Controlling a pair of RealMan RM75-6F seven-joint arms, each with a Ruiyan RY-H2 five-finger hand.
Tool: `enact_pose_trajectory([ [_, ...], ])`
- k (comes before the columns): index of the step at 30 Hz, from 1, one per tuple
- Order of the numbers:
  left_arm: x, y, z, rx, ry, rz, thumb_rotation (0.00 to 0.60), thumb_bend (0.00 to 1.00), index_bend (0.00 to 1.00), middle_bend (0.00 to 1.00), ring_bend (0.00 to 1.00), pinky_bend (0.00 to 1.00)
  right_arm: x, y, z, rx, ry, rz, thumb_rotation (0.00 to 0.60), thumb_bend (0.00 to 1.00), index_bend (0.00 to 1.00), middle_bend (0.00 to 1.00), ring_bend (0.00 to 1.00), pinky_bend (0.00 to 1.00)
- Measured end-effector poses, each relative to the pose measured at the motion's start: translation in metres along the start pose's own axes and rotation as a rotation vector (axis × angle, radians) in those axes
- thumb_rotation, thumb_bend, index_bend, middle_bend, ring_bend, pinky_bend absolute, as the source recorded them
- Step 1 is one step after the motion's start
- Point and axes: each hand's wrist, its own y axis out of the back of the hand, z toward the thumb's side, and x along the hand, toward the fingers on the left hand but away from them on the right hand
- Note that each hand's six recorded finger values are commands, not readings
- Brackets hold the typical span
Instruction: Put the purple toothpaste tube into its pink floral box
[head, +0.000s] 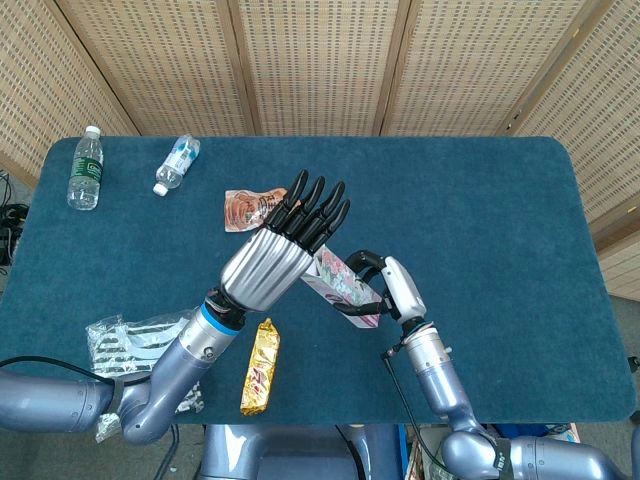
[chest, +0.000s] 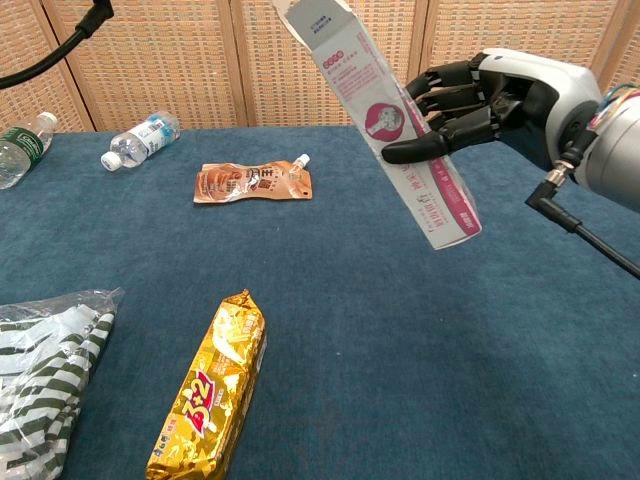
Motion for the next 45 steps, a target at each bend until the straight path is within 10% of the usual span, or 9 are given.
enact_pose_trajectory([
  [28,-0.162,-0.104,-0.049,-0.352,0.119,-0.37,0.6,0.04,0.0,0.0,0.0,0.0,0.05,0.09,-0.119,0.836,-0.05,-0.18,0.6,0.09,0.57,0.46,0.42,0.54],
  [45,-0.21,-0.13,-0.038,-0.434,0.168,-0.428,0.6,0.04,0.0,0.0,0.0,0.0,0.079,0.113,-0.195,0.895,-0.258,-0.137,0.6,0.09,0.54,0.32,0.31,0.42],
])
